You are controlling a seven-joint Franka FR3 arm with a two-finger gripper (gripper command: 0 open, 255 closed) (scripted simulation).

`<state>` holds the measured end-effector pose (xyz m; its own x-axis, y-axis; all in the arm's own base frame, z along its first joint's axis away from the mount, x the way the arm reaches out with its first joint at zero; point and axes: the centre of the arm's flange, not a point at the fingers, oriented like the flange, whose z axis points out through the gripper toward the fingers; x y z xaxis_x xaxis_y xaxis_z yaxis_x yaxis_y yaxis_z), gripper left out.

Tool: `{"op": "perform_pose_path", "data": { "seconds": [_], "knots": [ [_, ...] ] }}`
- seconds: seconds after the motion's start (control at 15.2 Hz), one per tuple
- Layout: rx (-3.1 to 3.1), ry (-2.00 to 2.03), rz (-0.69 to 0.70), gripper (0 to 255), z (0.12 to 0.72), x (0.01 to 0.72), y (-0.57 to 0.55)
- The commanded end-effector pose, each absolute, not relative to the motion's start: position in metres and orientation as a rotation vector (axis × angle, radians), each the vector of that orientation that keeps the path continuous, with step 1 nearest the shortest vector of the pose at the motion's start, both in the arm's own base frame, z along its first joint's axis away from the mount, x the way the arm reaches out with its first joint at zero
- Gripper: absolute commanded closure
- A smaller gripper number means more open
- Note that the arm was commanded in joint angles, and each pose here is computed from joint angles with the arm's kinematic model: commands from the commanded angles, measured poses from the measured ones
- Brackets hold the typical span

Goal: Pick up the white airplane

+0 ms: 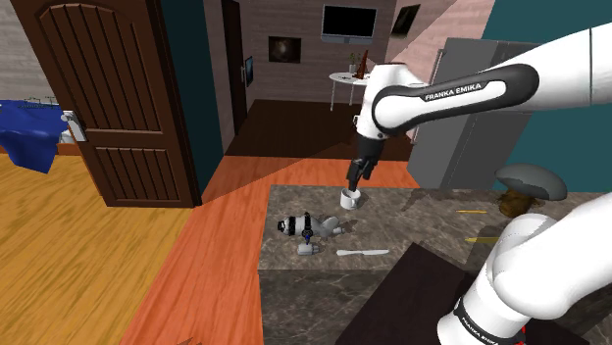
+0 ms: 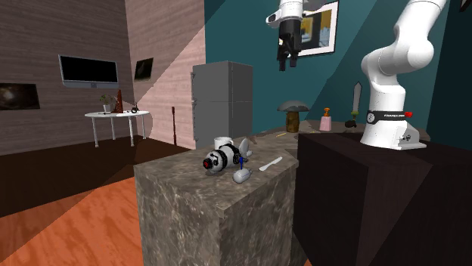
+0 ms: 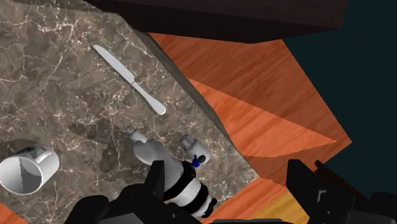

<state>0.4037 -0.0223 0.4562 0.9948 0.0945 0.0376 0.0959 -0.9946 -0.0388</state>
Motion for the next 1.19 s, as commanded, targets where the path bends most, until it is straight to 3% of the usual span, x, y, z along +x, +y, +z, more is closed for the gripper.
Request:
{"op": "perform_pose_path", "data": {
  "seconds": [0.0,1.12],
  "knots": [
    [-3.105,-0.221,-0.050,0,0.433,0.414,-0.028],
    [-3.109,-0.817,0.015,0,0.242,0.525,-0.060]
  ]
}}
